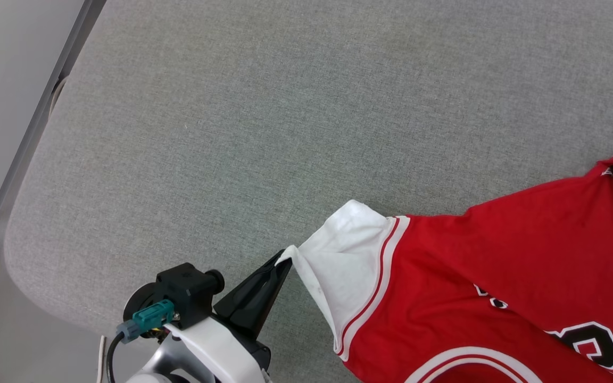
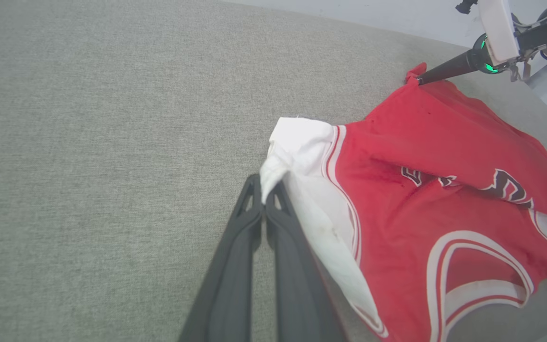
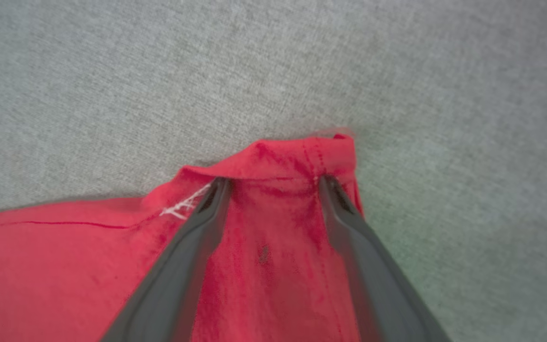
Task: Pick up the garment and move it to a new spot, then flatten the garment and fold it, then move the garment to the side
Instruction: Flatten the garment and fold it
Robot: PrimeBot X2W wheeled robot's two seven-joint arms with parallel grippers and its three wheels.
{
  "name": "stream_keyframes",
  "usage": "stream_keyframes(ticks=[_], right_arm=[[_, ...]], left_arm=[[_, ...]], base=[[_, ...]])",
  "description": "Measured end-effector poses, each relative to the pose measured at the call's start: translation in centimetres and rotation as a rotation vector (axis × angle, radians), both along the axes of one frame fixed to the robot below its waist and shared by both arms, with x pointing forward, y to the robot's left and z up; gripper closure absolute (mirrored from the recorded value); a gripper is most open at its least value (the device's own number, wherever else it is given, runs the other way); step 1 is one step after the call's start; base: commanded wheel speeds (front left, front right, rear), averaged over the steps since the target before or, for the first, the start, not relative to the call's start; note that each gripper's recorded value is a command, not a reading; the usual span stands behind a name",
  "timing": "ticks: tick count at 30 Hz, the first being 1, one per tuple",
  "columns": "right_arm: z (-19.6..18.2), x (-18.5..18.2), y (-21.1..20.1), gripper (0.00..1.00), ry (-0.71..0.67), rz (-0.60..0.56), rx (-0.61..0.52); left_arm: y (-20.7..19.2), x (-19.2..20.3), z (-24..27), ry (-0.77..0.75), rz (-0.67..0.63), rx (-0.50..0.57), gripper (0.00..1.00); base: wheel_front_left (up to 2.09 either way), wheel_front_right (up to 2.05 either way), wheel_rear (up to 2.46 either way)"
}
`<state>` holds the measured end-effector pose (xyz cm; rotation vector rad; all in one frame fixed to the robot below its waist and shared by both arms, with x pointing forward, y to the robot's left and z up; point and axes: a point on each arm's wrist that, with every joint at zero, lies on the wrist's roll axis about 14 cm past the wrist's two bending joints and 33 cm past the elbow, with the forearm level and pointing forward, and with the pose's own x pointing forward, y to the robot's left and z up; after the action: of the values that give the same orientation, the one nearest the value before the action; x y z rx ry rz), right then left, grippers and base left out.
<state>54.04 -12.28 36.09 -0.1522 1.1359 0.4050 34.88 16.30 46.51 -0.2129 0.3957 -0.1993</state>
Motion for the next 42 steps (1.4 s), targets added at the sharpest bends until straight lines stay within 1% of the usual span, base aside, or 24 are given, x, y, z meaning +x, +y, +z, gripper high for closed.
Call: stream_keyframes(ticks=[1,2,8,14,21,24,28,30,36,42], right_arm=[[0.0,0.0,0.0,0.75,0.000,0.000,0.000],[0.0,0.0,0.0,1.00,-0.007,0.002,0.001],[0.6,0.5,0.2,1.00,-0.072,-0.004,0.026],[3.4,1.2,0.5,1.00,-0.199,-0.018,0.082],[9.3,1.4,-0.3,1.00,-0.404,-0.022,0.135],[12.3,1.1,-0.9,1.00,-0.492,-0.018,0.154],[17.2,0.6,-2.1,1.00,-0.629,-0.019,0.178],[19.5,0.1,-2.7,1.00,-0.690,-0.018,0.182],[24.8,-1.7,-4.8,1.00,-0.835,-0.023,0.182],[28.9,-3.7,-6.6,1.00,-0.948,-0.046,0.187]], left_arm=[[0.0,0.0,0.0,-0.001,-0.001,0.000,1.00],[0.0,0.1,0.1,-0.003,-0.002,0.000,1.00],[0.0,0.1,0.2,-0.009,-0.005,0.006,1.00],[0.3,0.3,1.5,-0.056,-0.002,0.017,1.00],[1.3,0.9,4.8,-0.174,0.001,0.054,1.00],[1.5,1.5,6.7,-0.236,-0.012,0.068,1.00],[1.5,2.9,10.5,-0.363,-0.021,0.068,1.00],[1.1,3.3,12.1,-0.409,-0.029,0.032,1.00],[1.0,4.9,16.4,-0.540,-0.065,0.057,1.00],[0.7,6.0,21.4,-0.692,-0.072,0.058,1.00]], base=[[0.00,0.00,0.00],[0.00,0.00,0.00],[0.00,0.00,0.00],[0.00,0.00,0.00],[0.00,0.00,0.00],[0.00,0.00,0.00],[0.00,0.00,0.00],[0.00,0.00,0.00],[0.00,0.00,0.00],[0.00,0.00,0.00]])
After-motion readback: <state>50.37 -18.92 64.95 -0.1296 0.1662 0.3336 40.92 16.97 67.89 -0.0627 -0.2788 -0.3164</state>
